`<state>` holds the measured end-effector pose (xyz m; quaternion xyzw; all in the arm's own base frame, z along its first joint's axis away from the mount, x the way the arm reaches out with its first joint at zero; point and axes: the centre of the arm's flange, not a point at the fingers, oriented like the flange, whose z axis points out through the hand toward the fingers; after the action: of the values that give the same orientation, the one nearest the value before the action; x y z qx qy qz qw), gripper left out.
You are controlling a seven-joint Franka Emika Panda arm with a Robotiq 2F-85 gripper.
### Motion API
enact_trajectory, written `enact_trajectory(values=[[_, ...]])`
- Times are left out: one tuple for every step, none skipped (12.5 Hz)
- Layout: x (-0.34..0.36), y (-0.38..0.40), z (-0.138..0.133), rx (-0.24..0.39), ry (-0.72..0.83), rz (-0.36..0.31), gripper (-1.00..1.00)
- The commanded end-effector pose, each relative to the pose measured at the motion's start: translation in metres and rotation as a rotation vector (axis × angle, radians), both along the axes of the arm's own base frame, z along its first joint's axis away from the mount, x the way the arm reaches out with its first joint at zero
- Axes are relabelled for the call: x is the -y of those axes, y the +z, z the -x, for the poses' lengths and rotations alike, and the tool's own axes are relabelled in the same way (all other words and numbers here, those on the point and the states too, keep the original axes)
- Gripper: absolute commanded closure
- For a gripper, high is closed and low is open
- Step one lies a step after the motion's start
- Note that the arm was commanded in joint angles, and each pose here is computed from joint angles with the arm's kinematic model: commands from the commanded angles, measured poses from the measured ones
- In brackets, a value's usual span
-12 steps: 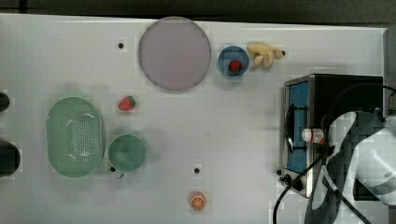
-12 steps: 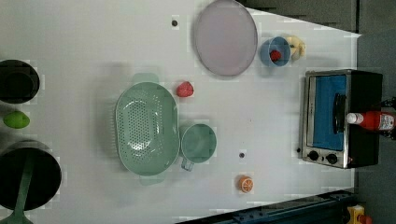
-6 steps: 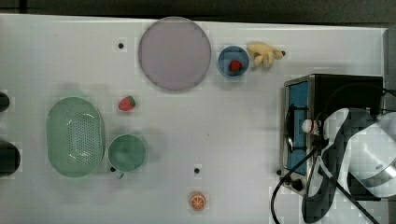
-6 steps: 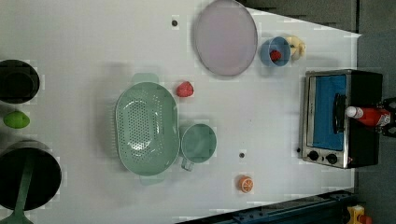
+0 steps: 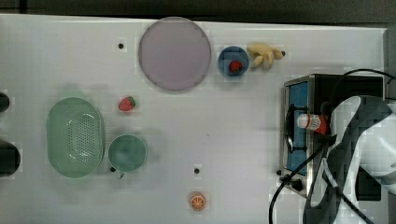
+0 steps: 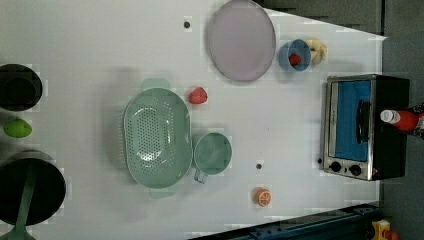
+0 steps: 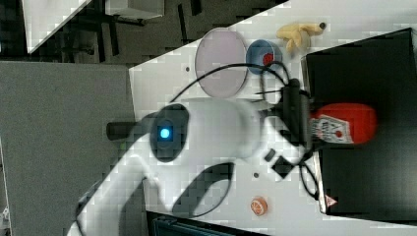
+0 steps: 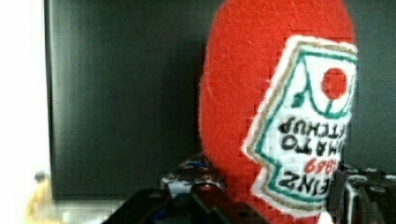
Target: Pick Ketchup from oven and place it on table.
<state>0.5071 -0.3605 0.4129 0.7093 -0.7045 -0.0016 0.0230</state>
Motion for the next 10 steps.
enact_trajectory(values=[[-0.125, 0.088, -0.054, 0.075, 0.271, -0.026, -0.2], [-0.158, 0.096, -0.061, 0.074, 0.329, -0.046, -0.2], [-0.189, 0.103, -0.068, 0.081, 0.385, -0.056, -0.2], [-0.218, 0.108, -0.074, 0.09, 0.437, -0.062, -0.2], [-0.256, 0.113, -0.08, 0.1, 0.503, -0.068, -0.2], [-0.28, 0.115, -0.083, 0.105, 0.546, -0.073, -0.2], [-0.32, 0.114, -0.087, 0.102, 0.615, -0.082, -0.2], [-0.365, 0.084, -0.082, 0.044, 0.689, -0.108, -0.2], [-0.367, 0.055, -0.073, -0.007, 0.69, -0.126, -0.2], [-0.363, 0.032, -0.067, -0.026, 0.682, -0.126, -0.2]])
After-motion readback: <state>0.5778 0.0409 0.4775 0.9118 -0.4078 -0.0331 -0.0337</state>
